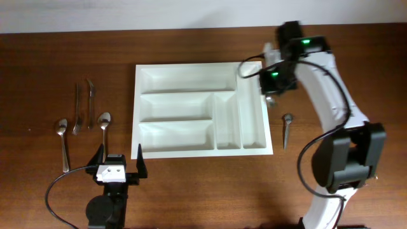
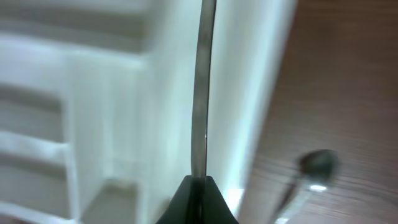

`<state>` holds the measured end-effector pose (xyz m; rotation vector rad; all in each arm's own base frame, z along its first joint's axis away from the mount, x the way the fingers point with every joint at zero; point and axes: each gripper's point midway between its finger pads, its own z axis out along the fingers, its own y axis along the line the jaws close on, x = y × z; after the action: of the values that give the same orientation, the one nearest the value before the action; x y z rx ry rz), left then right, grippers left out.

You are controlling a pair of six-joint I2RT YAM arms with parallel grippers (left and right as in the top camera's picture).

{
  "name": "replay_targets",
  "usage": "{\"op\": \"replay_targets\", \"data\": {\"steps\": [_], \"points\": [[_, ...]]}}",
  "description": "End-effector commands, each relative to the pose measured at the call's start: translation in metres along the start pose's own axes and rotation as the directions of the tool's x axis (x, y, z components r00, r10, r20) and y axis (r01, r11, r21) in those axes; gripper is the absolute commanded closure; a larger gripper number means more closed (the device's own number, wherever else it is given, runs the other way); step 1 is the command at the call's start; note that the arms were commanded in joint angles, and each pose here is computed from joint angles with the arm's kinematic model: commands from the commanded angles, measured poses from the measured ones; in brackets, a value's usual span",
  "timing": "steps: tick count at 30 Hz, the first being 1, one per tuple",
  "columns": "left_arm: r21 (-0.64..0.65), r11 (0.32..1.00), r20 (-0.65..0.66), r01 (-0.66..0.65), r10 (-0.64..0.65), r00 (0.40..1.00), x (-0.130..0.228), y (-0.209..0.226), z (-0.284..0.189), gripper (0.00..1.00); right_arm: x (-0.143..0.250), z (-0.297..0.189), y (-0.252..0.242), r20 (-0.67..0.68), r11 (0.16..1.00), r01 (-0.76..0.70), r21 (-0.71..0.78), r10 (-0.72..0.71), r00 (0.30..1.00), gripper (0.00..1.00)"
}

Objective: Pack container
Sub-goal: 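Carry the spoon with the right gripper and lower it into the tray's right compartment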

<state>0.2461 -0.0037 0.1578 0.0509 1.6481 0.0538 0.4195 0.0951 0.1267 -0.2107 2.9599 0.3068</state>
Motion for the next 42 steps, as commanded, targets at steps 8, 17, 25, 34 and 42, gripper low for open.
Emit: {"op": "replay_targets", "data": {"steps": [8,17,25,34,42], "points": [[-0.016,1.000,0.004,-0.015,0.015,1.000,0.000,0.003,0.000,0.01,0.012,0.009,0.075,-0.030,0.999,0.007,-0.049,-0.008,1.000,0.96],[-0.016,1.000,0.004,-0.015,0.015,1.000,0.000,0.003,0.000,0.01,0.035,0.049,0.100,-0.071,0.998,0.032,-0.048,-0.036,0.997,0.96],[-0.016,1.000,0.004,-0.015,0.015,1.000,0.000,0.003,0.000,0.01,0.042,0.059,0.094,-0.088,0.999,0.013,-0.035,-0.016,0.996,0.96],[-0.016,1.000,0.004,-0.015,0.015,1.000,0.000,0.003,0.000,0.01,0.042,0.059,0.092,-0.086,0.999,0.011,-0.031,-0.014,0.996,0.87],[-0.016,1.000,0.004,-0.015,0.015,1.000,0.000,0.003,0.000,0.01,0.030,0.032,0.036,-0.067,0.993,-0.109,0.045,0.112,0.991,0.44]]}}
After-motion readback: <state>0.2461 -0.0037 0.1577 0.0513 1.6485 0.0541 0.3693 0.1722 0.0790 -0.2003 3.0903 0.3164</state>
